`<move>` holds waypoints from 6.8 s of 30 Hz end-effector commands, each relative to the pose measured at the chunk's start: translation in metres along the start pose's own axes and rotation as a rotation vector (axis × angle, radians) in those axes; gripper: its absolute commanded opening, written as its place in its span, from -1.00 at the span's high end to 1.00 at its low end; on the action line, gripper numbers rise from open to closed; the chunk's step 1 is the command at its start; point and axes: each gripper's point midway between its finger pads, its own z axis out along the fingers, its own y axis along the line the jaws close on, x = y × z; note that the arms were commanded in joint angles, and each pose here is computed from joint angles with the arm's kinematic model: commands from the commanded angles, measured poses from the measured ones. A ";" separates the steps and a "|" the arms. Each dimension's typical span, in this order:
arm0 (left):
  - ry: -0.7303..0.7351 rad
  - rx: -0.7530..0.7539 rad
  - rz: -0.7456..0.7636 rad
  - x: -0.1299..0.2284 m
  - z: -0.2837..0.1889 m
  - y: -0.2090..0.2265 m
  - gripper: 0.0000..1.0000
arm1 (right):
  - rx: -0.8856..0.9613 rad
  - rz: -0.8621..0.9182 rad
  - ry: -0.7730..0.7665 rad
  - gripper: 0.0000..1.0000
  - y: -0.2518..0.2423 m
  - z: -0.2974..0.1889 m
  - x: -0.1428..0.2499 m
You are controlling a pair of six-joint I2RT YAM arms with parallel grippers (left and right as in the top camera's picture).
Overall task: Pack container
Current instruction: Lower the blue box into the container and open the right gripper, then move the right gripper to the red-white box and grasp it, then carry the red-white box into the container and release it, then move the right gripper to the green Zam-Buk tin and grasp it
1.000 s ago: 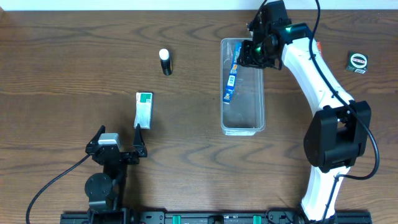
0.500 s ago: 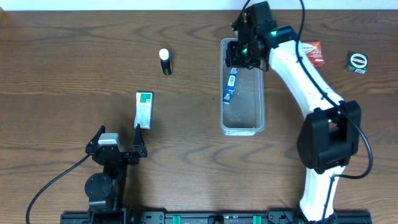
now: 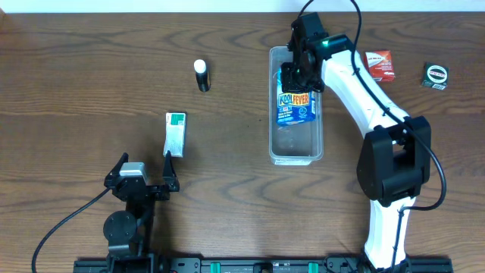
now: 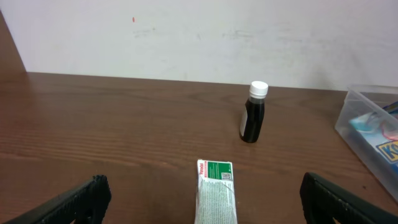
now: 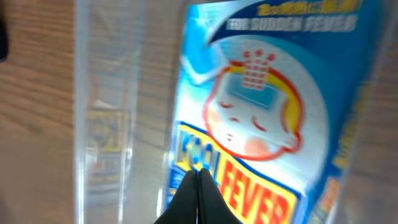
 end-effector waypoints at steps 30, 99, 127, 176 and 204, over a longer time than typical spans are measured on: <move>0.045 0.002 0.002 0.015 0.001 0.001 -0.96 | 0.317 -0.059 -0.141 -0.99 -0.213 -0.136 -0.068; 0.045 0.002 0.002 0.015 0.001 0.001 -0.96 | 0.271 -0.010 -0.035 -0.20 -0.278 0.045 -0.078; 0.045 0.002 0.002 0.015 0.001 0.001 -0.96 | -0.030 0.007 -0.020 -0.26 -0.068 -0.094 -0.069; 0.045 0.002 0.002 0.015 0.001 0.001 -0.96 | 0.282 0.032 0.124 -0.43 0.001 -0.013 -0.016; 0.045 0.002 0.002 0.015 0.001 0.001 -0.96 | 0.347 0.038 -0.097 -0.89 -0.216 -0.206 -0.044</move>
